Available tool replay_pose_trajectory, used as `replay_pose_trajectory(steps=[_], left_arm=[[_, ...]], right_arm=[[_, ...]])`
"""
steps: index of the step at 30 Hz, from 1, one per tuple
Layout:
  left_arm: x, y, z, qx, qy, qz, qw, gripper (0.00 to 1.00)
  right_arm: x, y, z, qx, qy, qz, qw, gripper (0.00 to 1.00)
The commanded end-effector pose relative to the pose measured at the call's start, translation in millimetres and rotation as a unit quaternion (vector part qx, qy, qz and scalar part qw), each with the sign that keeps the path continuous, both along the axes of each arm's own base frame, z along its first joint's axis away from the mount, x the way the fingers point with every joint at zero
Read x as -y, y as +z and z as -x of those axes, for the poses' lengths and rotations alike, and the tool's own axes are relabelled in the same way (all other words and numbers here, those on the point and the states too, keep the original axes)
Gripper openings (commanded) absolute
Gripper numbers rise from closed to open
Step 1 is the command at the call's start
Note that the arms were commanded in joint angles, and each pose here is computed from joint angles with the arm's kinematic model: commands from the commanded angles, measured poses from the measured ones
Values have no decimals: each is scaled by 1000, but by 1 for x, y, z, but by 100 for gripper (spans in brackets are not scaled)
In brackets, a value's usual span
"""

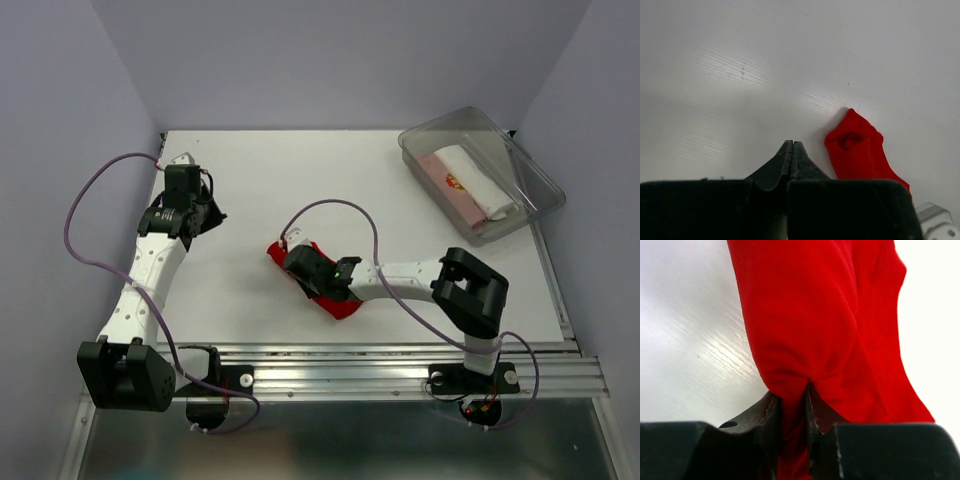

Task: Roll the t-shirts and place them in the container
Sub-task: Roll the T-shirt to the center of the board.

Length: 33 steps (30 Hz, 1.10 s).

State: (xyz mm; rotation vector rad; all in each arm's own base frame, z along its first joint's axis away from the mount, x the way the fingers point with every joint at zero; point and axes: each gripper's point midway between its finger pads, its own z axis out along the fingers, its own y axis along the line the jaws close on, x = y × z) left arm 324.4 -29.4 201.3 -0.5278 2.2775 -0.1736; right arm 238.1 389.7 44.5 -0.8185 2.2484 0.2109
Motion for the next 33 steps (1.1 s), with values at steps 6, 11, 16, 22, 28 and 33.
replay_pose_trajectory(steps=[6, 11, 16, 22, 28, 33], left_arm=[[0, 2, 4, 15, -10, -1, 1000, 0], [1, 3, 4, 16, -13, 0, 1000, 0], [-3, 2, 7, 14, -6, -9, 1000, 0], [8, -13, 25, -2, -36, -1, 999, 0], [45, -33, 52, -25, -81, 40, 996, 0], [90, -44, 73, -40, -123, 71, 989, 0]], right_arm=[[-23, 27, 43, -242, 75, -178, 951, 1], [-31, 42, 59, -326, 104, -223, 913, 1], [-32, 47, 61, -378, 108, -251, 884, 1], [-31, 41, 64, -438, 114, -266, 851, 1], [-28, 30, 62, -477, 116, -278, 825, 1], [-25, 17, 64, -502, 121, -274, 812, 3]])
